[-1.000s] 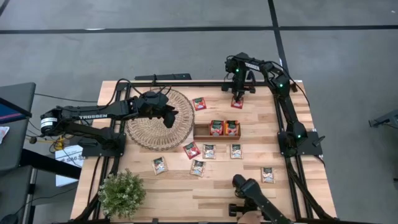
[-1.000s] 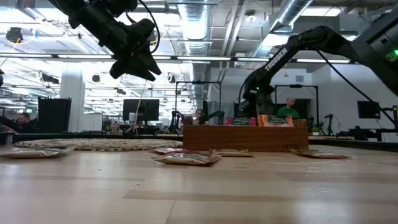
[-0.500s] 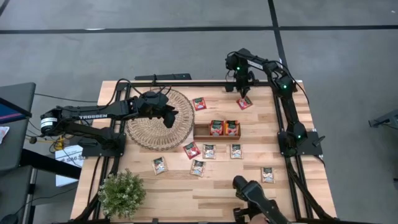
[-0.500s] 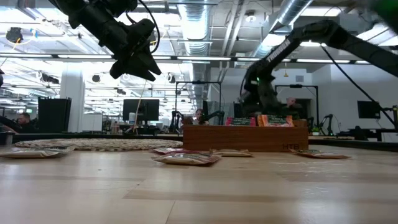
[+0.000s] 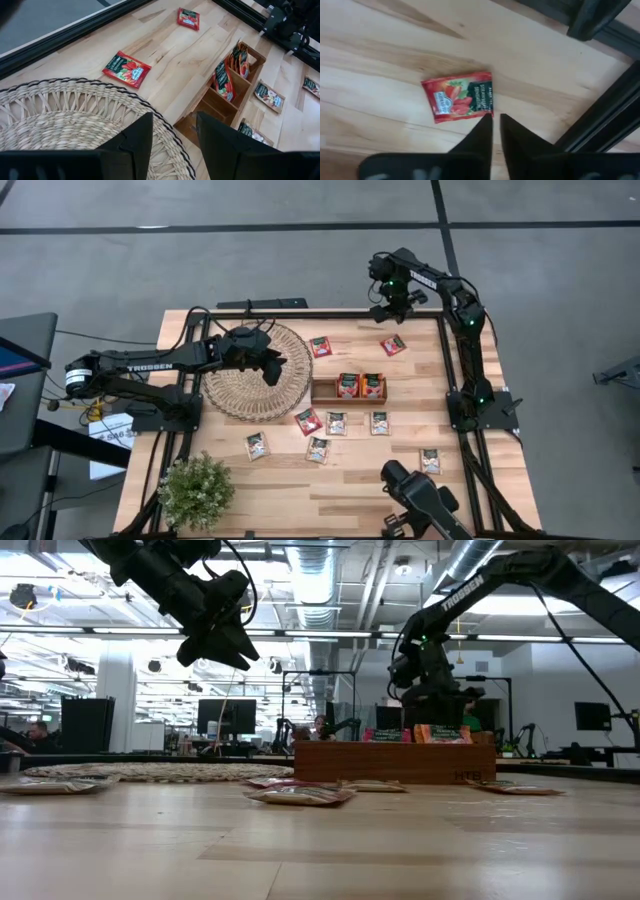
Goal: Pick & Place Tea
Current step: Put the red tea bag into the middle section of the wooden organizer
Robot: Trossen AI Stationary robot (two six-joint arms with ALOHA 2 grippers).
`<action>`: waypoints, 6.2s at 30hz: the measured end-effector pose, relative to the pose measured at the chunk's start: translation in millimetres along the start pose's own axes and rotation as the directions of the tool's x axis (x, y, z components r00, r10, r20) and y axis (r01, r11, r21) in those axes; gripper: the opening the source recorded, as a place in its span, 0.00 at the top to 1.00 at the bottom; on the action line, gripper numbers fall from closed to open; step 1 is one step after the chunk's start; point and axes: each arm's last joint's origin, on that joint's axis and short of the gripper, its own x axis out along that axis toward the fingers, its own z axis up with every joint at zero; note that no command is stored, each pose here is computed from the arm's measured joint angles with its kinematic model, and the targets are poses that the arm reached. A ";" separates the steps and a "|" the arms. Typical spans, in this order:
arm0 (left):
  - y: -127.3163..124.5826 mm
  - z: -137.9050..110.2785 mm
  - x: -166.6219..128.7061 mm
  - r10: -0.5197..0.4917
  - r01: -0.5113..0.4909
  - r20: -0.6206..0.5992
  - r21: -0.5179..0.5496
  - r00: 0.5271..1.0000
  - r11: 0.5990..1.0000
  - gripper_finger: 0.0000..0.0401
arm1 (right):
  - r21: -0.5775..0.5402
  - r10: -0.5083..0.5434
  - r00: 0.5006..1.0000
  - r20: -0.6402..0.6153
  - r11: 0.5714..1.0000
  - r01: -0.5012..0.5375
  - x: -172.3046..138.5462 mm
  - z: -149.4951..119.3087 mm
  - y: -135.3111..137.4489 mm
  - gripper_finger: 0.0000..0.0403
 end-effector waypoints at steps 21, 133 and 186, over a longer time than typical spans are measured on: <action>-0.7 1.6 0.0 -0.007 0.007 0.017 -0.009 1.000 1.000 0.64 | 0.012 0.023 0.995 -0.102 1.000 -0.022 69.5 -0.2 -12.9 0.44; -1.4 3.1 0.0 -0.017 0.017 0.032 -0.003 0.999 1.000 0.64 | -0.797 -0.233 0.838 0.493 0.264 0.543 5.5 -217.8 285.7 1.00; -1.0 2.1 0.0 -0.013 0.013 0.021 0.006 1.000 1.000 0.64 | -0.807 -0.283 0.867 0.410 0.331 0.489 27.5 -194.5 286.5 0.73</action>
